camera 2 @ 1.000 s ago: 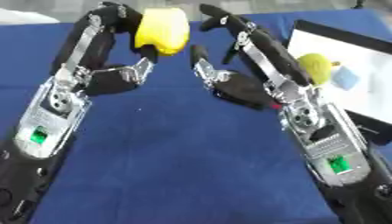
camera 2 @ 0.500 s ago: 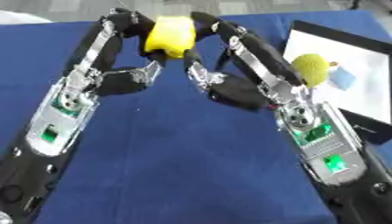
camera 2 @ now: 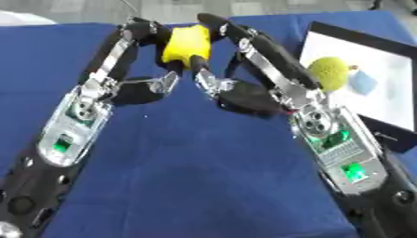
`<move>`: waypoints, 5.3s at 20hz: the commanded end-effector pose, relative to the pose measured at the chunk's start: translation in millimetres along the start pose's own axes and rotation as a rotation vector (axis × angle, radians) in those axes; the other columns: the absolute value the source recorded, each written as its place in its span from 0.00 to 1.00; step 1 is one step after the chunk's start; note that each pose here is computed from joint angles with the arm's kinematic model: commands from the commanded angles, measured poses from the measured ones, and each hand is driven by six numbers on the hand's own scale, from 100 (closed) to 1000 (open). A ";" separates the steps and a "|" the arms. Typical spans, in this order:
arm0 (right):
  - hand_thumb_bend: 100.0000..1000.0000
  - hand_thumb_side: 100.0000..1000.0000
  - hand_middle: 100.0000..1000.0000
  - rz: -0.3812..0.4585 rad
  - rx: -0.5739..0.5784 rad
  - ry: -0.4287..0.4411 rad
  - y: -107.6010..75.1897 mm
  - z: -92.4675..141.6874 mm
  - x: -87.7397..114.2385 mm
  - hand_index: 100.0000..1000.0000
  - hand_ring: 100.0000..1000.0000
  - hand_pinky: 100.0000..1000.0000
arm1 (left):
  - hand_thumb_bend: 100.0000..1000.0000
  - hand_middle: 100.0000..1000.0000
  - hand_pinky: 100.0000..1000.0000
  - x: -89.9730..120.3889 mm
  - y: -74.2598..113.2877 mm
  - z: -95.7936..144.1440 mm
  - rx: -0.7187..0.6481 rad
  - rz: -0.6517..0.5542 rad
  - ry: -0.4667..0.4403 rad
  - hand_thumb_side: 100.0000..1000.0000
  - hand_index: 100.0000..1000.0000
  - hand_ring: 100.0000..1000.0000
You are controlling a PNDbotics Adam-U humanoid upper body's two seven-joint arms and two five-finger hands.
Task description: Pick up the objects with one hand, pass them to the other hand, and then place them into the box on the other side of the table.
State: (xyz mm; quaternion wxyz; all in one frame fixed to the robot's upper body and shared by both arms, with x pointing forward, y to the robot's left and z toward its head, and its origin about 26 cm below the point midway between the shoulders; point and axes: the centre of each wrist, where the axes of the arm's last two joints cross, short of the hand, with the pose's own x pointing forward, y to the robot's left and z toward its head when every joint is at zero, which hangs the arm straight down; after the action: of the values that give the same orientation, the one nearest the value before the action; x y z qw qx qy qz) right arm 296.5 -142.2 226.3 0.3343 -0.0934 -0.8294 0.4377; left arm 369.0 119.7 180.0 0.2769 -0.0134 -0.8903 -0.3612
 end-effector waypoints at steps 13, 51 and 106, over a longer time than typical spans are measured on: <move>0.00 0.52 0.44 -0.104 0.106 0.022 -1.9 0.4 6.5 0.72 0.86 0.33 | 0.00 0.17 0.49 6.7 -2.2 -9.2 0.030 -0.018 -0.050 0.03 0.32 0.26; 0.00 0.30 0.00 0.012 -0.458 0.027 -24.9 0.9 1.1 0.03 0.55 0.13 | 0.60 0.47 0.64 12.2 11.7 -11.7 0.016 -0.067 -0.082 0.39 0.61 0.47; 0.00 0.76 0.88 0.328 -0.557 0.735 -157.1 156.9 -206.3 1.00 1.00 0.58 | 0.50 0.50 0.65 6.4 62.8 93.0 0.470 -0.195 0.233 0.47 0.63 0.50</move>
State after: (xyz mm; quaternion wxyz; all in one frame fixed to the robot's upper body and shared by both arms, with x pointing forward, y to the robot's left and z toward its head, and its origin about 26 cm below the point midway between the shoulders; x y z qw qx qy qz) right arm 378.7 -425.1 160.9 0.5358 -0.4297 -0.7038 0.1815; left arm 335.2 225.0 160.4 0.3520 0.1758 -0.9038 -0.1682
